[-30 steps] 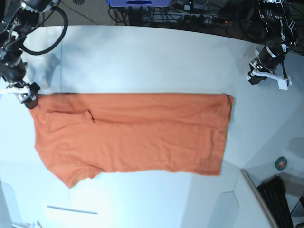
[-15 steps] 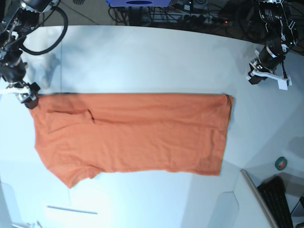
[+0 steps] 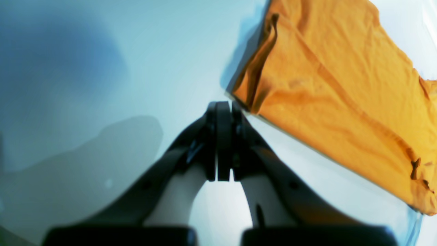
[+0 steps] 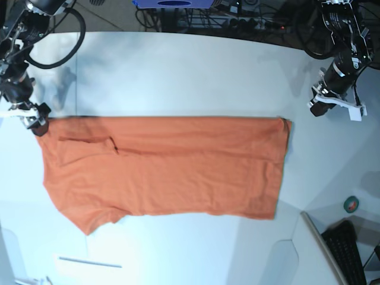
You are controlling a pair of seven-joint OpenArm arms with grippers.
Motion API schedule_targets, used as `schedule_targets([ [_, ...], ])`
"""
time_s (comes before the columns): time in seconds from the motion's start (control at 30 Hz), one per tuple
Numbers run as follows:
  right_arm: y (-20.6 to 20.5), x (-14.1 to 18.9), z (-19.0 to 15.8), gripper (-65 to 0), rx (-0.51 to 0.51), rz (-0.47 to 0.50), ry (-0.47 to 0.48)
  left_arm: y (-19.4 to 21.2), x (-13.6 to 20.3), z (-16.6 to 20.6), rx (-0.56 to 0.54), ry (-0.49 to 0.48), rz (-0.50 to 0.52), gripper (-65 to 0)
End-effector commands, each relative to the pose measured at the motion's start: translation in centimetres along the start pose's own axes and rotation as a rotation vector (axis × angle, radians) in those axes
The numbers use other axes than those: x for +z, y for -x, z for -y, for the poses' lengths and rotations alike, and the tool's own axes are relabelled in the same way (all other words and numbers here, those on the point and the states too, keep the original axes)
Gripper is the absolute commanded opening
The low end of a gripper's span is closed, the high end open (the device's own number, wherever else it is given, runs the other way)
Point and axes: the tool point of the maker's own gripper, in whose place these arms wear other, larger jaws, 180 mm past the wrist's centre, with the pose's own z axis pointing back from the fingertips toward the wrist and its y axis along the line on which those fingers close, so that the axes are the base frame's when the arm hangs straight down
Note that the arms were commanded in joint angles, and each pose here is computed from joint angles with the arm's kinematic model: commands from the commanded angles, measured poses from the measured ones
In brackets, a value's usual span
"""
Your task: Layout the t-shirt on the table in an organized manner, then fold the t-shirt properly
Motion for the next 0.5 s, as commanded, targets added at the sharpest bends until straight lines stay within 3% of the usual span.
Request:
schedule_targets([
  [0.0,-1.43,0.16,-0.67,-23.3,0.012,0.044,-0.023,-1.44,0.24,0.19,-0.014,0.011,0.039,-65.0],
  [0.47,-1.15,0.11,-0.78,-23.3,0.005,0.039,-0.026,-1.26,0.20,0.02,-0.012,0.006,0.034,-65.0],
])
